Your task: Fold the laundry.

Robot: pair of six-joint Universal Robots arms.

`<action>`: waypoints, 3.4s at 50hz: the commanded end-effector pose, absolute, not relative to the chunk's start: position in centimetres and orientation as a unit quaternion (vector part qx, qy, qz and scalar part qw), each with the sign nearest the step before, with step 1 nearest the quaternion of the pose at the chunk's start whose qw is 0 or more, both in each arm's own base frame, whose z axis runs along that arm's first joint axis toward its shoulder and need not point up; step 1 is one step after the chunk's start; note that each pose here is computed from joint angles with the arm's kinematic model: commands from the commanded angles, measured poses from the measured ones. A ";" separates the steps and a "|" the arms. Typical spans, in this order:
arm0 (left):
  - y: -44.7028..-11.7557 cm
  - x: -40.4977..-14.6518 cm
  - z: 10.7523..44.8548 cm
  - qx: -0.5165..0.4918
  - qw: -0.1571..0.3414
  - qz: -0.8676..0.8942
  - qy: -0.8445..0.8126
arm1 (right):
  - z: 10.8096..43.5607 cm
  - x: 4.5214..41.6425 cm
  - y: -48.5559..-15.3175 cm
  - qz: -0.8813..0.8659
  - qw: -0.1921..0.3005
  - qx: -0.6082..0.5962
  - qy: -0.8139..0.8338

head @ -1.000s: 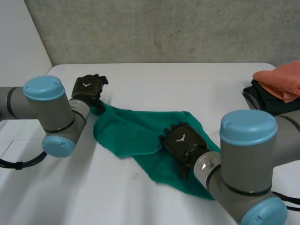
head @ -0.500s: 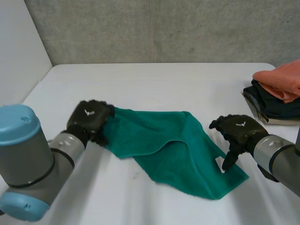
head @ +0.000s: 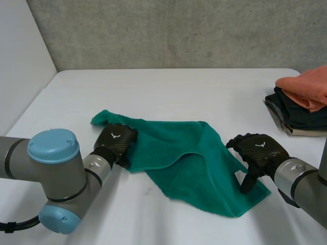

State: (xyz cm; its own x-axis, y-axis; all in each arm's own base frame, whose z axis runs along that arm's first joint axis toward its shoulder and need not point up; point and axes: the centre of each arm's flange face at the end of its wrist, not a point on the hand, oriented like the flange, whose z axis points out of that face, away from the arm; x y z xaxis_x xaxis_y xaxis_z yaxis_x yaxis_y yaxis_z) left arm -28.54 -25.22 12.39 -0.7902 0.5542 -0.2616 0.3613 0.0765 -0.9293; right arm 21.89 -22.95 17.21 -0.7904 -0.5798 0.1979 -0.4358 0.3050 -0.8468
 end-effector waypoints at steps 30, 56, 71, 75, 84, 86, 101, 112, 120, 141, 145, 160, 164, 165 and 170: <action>-26.6 -29.6 14.8 -0.298 0.071 0.633 -0.711 | 17.3 21.8 -23.1 -0.505 0.067 -0.313 0.802; -23.8 -28.9 12.7 -0.334 0.088 0.553 -0.758 | 17.9 21.7 -22.7 -0.513 0.069 -0.311 0.797; -25.6 -29.7 11.1 -0.329 0.084 0.572 -0.747 | 17.5 21.6 -22.5 -0.509 0.068 -0.311 0.800; -25.6 -29.8 10.9 -0.330 0.084 0.572 -0.746 | 17.4 21.6 -22.4 -0.508 0.068 -0.312 0.800; -26.7 -30.4 11.6 -0.325 0.085 0.589 -0.735 | 17.4 21.6 -22.4 -0.507 0.068 -0.313 0.800; -27.0 -30.6 11.3 -0.325 0.084 0.589 -0.736 | 17.4 21.5 -22.4 -0.507 0.067 -0.313 0.800; -27.2 -30.0 19.0 -0.290 0.074 0.663 -0.686 | 18.0 21.3 -22.1 -0.502 0.072 -0.296 0.810; -25.6 -28.2 28.9 -0.250 0.076 0.746 -0.612 | 19.4 21.4 -21.6 -0.456 0.146 -0.184 0.858; -24.8 -27.9 31.3 -0.244 0.079 0.761 -0.596 | 18.9 23.0 -20.4 -0.429 0.200 -0.148 0.868; -24.3 -25.6 31.1 -0.236 0.056 0.747 -0.619 | 19.9 23.7 -24.6 -0.612 0.009 -0.230 0.756; -24.1 -24.3 29.0 -0.240 0.044 0.717 -0.654 | 23.0 21.3 -25.4 -0.639 -0.104 -0.314 0.694; -25.9 -24.7 18.0 -0.325 0.004 0.595 -0.735 | 21.4 22.2 -26.4 -0.570 -0.137 -0.431 0.686; -29.9 -25.8 18.8 -0.318 -0.015 0.648 -0.691 | 21.1 23.9 -29.8 -0.592 -0.142 -0.426 0.669; -30.9 -26.1 19.4 -0.315 -0.019 0.664 -0.678 | 21.7 25.0 -31.2 -0.615 -0.145 -0.419 0.652; -36.3 -27.8 27.0 -0.263 -0.039 0.795 -0.545 | 26.9 27.2 -36.3 -0.734 -0.174 -0.355 0.552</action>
